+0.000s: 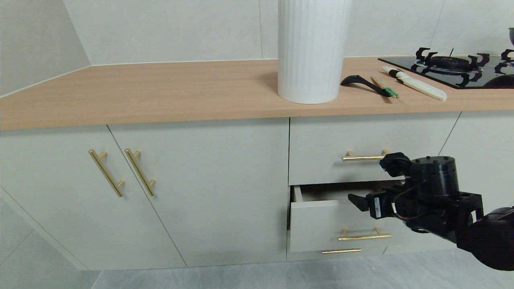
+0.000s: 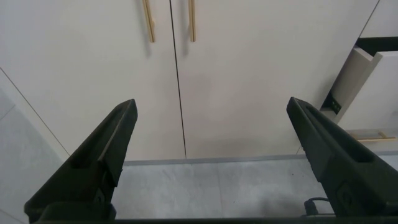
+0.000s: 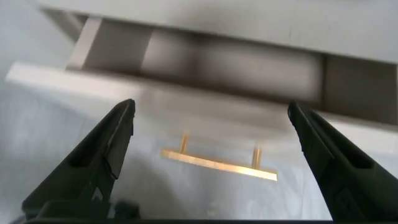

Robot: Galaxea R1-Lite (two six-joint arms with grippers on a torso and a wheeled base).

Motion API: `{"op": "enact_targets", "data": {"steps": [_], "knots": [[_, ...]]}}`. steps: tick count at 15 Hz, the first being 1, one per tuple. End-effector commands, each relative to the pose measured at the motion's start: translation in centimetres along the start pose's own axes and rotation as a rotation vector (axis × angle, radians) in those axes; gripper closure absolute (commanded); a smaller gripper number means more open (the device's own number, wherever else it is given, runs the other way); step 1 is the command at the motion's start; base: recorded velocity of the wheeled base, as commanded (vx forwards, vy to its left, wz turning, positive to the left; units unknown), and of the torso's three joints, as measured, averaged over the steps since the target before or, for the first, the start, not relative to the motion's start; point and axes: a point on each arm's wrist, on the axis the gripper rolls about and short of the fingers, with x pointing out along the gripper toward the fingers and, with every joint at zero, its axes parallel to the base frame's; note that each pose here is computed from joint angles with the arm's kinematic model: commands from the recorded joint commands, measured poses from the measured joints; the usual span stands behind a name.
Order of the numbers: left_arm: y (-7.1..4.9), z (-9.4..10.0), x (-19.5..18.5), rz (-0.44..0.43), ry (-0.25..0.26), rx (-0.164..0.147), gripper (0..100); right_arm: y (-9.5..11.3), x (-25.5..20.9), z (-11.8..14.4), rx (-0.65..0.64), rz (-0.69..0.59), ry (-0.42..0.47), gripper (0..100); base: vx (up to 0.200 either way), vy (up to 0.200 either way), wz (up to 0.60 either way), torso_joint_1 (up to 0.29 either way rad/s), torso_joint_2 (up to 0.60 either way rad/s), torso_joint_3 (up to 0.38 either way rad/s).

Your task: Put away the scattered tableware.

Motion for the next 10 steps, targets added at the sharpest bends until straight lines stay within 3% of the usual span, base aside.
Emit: {"op": "enact_targets", "data": {"steps": [1, 4, 10], "knots": [[0.0, 0.0, 0.0, 0.001, 0.001, 0.0, 0, 0.2, 3.3, -2.6, -0.004, -0.061, 0.018, 0, 0.0, 0.0, 0.0, 0.0, 0.0, 0.0], [0.0, 0.0, 0.0, 0.001, 0.001, 0.0, 0, 0.3, 6.0, -4.1, 0.004, -0.106, -0.048, 0, 0.0, 0.0, 0.0, 0.0, 0.0, 0.0], [0.0, 0.0, 0.0, 0.001, 0.001, 0.0, 0, 0.2, 6.1, -4.3, 0.005, -0.107, -0.047, 0, 0.0, 0.0, 0.0, 0.0, 0.0, 0.0]]}}
